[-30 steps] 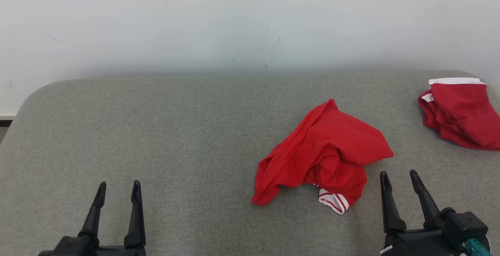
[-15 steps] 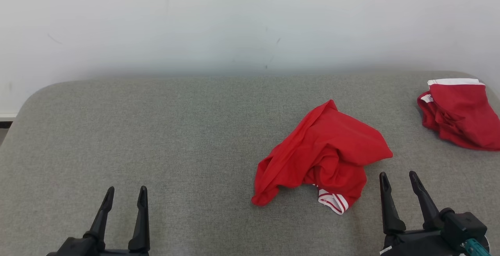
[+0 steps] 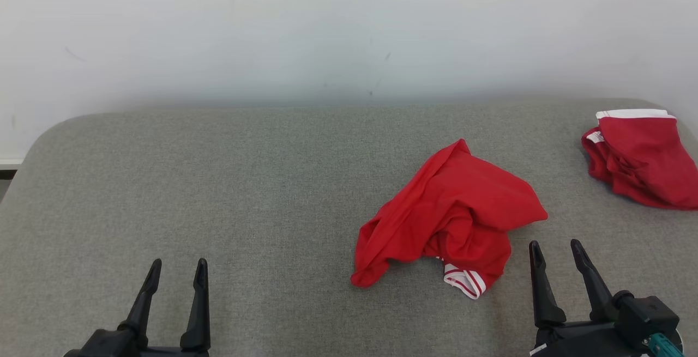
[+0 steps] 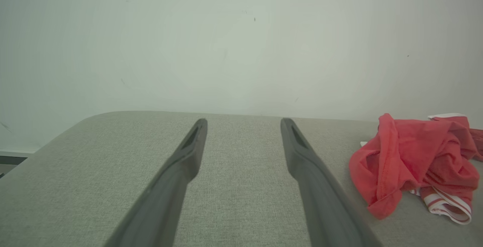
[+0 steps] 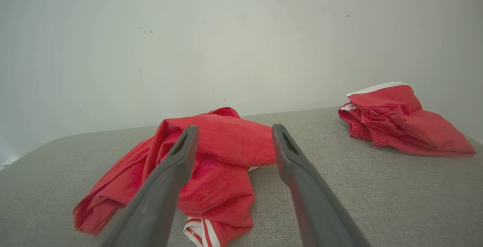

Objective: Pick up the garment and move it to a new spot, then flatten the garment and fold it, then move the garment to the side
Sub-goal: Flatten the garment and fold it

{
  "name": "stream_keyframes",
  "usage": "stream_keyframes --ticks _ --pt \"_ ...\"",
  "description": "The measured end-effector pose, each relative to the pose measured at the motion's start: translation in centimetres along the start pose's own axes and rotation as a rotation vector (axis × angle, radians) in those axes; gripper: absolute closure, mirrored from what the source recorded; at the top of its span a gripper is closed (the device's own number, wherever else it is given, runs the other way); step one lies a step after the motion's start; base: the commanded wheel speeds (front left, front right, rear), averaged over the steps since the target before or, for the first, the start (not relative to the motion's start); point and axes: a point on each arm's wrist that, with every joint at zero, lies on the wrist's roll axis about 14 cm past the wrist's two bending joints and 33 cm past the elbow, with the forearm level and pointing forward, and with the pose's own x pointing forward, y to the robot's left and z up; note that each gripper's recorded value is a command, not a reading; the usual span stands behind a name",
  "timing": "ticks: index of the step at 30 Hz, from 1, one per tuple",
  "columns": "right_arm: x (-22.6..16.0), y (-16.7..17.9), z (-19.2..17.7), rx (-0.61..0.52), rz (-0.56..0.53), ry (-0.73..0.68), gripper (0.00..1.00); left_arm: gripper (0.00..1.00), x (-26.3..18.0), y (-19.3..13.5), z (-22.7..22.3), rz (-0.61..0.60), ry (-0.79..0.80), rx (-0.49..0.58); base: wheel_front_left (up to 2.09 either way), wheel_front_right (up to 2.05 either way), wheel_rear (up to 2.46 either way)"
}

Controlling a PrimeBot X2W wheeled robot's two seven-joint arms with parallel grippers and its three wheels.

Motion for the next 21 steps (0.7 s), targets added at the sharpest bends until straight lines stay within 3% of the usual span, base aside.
stream_keyframes --ticks 21 --pt "-0.29 0.15 -0.34 -0.011 0.006 0.021 0.00 0.00 -0.03 -0.36 0.18 -0.010 0.012 0.008 0.00 0.00 0.00"
